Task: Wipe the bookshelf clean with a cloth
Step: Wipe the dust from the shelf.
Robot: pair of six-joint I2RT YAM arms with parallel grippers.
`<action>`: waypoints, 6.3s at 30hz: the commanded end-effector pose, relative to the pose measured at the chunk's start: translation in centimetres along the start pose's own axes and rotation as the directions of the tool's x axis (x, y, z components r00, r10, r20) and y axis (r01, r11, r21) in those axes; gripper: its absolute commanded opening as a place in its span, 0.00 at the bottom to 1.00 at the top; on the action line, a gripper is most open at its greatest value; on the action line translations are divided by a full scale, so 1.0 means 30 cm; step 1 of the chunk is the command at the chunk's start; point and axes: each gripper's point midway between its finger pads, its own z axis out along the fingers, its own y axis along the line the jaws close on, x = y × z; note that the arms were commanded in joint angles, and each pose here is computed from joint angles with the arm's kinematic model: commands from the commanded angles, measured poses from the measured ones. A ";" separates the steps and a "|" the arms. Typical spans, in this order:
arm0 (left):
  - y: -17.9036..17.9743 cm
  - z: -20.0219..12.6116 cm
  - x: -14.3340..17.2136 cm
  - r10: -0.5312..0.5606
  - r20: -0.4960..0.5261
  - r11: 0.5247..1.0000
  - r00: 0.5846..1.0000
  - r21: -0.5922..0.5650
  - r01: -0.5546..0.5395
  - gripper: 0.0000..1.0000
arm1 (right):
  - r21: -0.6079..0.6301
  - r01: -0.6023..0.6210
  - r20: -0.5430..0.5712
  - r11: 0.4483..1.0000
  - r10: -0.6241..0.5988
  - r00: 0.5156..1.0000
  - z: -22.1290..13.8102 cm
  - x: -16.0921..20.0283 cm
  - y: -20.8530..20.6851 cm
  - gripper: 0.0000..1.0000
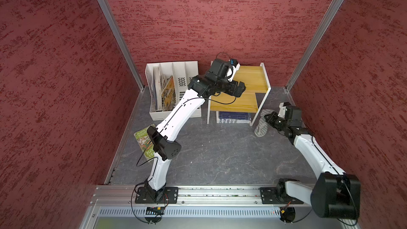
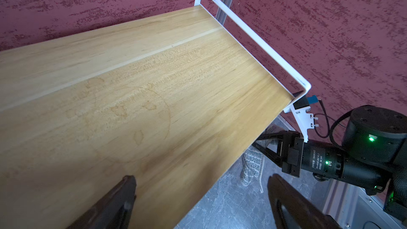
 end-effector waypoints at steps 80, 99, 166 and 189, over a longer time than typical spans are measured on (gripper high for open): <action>0.330 -0.063 0.055 -0.413 -0.030 0.910 0.910 0.036 0.414 0.68 | -0.272 0.577 0.080 0.770 -0.579 0.811 0.340 0.474 0.801 0.00; 0.466 -0.278 0.042 -0.414 0.068 0.905 0.908 -0.078 0.418 0.86 | -0.129 0.920 0.116 0.371 -0.915 0.386 0.193 0.604 0.782 0.00; 0.782 -0.521 0.434 -0.609 0.149 0.733 0.779 -0.270 0.624 0.86 | -0.064 0.986 0.006 0.151 -0.988 0.152 0.412 0.671 0.823 0.00; 0.757 -0.498 0.474 -0.584 0.104 0.741 0.805 -0.336 0.581 0.85 | -0.235 0.944 -0.070 0.231 -0.973 0.221 0.465 0.816 0.760 0.00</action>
